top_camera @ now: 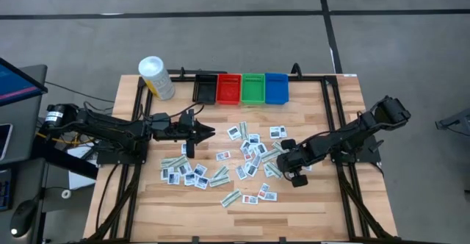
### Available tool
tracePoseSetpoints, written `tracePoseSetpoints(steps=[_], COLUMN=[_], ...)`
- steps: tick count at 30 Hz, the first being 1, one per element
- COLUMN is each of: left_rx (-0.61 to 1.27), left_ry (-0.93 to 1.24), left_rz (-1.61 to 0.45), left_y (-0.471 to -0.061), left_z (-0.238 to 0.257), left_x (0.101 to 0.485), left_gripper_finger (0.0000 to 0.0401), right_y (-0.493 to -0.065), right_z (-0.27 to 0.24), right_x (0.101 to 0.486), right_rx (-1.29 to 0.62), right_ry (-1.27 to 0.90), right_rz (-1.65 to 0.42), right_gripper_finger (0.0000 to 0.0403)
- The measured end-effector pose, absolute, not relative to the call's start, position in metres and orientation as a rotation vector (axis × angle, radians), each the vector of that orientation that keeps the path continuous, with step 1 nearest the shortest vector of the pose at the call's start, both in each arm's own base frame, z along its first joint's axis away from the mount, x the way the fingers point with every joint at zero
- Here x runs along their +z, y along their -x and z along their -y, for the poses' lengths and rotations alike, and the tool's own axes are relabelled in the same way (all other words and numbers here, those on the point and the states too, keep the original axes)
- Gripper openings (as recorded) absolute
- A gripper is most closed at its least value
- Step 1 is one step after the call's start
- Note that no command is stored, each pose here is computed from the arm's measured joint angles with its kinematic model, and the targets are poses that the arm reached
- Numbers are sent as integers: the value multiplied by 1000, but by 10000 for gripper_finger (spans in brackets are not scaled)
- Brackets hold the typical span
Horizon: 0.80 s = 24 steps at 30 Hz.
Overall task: Pick & Place First Aid Supplies
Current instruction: Put the bandage pack into the blue bin
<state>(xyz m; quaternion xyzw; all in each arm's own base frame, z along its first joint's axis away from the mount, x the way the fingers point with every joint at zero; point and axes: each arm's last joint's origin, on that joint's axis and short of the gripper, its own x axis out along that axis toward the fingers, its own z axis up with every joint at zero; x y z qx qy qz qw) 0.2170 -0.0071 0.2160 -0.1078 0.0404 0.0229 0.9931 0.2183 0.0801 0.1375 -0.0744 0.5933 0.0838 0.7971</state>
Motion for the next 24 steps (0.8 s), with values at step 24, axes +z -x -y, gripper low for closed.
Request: tracePoseSetpoints(steps=[24], left_rx=[36], left_ry=[217], left_rz=[-79], left_y=[-217], left_z=[7], left_x=[217], left_gripper_finger=[76], right_y=[-238], right_z=[-54], right_x=[181], right_rx=[-185], right_ry=[392], right_rz=[-1215], right_gripper_finger=[1])
